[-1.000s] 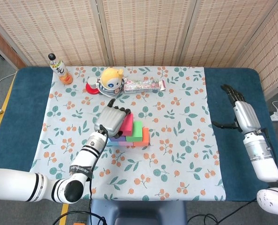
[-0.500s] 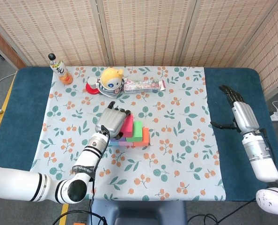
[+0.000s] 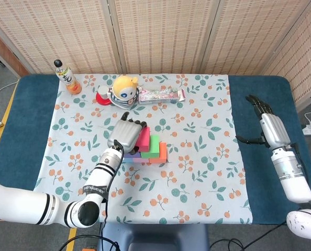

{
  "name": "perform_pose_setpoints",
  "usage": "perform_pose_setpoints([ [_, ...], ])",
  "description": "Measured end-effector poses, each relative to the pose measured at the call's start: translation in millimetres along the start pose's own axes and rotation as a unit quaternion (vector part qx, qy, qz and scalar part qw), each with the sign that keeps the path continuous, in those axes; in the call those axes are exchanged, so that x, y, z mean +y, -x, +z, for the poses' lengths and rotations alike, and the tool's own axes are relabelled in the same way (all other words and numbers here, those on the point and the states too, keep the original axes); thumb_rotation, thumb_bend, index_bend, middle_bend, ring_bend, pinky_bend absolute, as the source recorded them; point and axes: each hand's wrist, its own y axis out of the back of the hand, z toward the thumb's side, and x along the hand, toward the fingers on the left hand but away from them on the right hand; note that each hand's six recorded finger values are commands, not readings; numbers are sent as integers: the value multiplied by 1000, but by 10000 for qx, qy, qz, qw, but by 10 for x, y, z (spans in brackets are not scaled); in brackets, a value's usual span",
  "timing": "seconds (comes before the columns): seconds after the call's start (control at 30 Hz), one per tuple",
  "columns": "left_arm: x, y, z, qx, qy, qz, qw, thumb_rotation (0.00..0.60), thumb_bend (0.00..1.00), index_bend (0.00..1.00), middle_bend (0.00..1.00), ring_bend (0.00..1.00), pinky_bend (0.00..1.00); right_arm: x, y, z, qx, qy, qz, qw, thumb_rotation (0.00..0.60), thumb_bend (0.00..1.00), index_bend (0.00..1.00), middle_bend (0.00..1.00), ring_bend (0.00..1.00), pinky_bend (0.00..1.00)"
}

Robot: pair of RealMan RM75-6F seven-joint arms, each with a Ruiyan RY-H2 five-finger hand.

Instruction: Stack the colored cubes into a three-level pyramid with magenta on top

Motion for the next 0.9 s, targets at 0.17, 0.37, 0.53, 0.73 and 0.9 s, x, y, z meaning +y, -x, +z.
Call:
perform_pose_setpoints([
  [0.17,-7,-1,10,10,8,-7,10000,600,323,247,437,352,93,4,-1,-2,1,-4,-8,10000,600,0,0,0,0,0],
  [0.37,-13,1,26,8,-14,-3,10000,600,319,231,413,350,93,2,-2,-7,-6,4,-1,10000,600,0,0,0,0,0],
  [0.53,-27,-2,25,39,-48,-1,10000,600,319,204,379,335,93,8,-3,-5,0,-2,-4,10000,600,0,0,0,0,0],
  [0.73,-36,-1,16,77,-85,-1,9999,600,320,163,326,307,94,-2,3,-2,5,6,12,10000,600,0,0,0,0,0],
  [0.9,-34,8,22,88,-100,4,9999,600,319,119,281,288,96,-5,6,-6,4,11,12,10000,600,0,0,0,0,0],
])
